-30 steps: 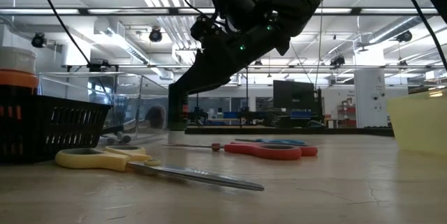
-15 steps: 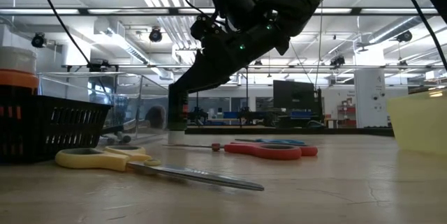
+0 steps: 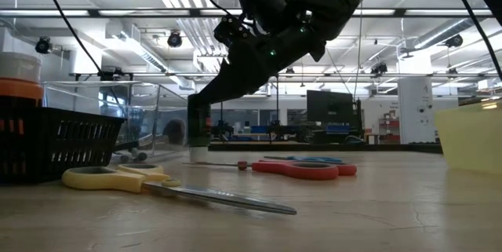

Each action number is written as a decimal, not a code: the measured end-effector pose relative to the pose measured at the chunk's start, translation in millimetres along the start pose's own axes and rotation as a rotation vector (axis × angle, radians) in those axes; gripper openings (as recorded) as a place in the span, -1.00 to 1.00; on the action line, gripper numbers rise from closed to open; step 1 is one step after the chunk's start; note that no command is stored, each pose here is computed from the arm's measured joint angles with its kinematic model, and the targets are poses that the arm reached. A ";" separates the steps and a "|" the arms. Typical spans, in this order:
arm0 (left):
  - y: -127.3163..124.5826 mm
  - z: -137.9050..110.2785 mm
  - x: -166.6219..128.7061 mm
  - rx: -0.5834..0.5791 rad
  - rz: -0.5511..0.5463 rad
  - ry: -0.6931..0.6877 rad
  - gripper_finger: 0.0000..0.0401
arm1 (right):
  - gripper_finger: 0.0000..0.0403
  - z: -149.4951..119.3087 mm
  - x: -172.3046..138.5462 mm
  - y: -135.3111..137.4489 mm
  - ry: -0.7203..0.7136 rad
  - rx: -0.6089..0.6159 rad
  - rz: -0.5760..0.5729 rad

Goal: Pick & Place Paint Supplies
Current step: Put the green paint bottle into the black basket

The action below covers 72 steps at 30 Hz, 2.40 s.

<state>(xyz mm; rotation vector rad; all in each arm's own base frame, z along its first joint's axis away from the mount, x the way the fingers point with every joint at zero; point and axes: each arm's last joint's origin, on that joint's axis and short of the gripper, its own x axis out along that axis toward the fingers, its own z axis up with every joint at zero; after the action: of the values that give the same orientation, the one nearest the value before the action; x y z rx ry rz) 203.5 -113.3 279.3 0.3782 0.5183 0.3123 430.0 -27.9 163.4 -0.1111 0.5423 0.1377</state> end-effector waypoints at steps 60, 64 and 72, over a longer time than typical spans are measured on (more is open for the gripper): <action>10.9 84.8 9.9 0.334 0.393 -0.368 -0.43 | -0.46 119.5 -232.0 -8.4 -0.765 0.433 0.241; 21.8 80.6 11.2 0.303 0.327 -0.462 -0.48 | -0.46 125.5 -250.0 -5.0 -0.837 0.368 0.231; 43.3 74.8 28.7 0.209 0.253 -0.769 -0.48 | -0.46 129.1 -249.6 1.3 -0.883 0.275 0.240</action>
<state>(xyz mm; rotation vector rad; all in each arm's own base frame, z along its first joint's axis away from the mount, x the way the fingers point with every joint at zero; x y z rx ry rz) 258.6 -84.2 345.8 0.7261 -0.2577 0.3299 283.5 -33.6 403.2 0.2792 -0.3129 0.3216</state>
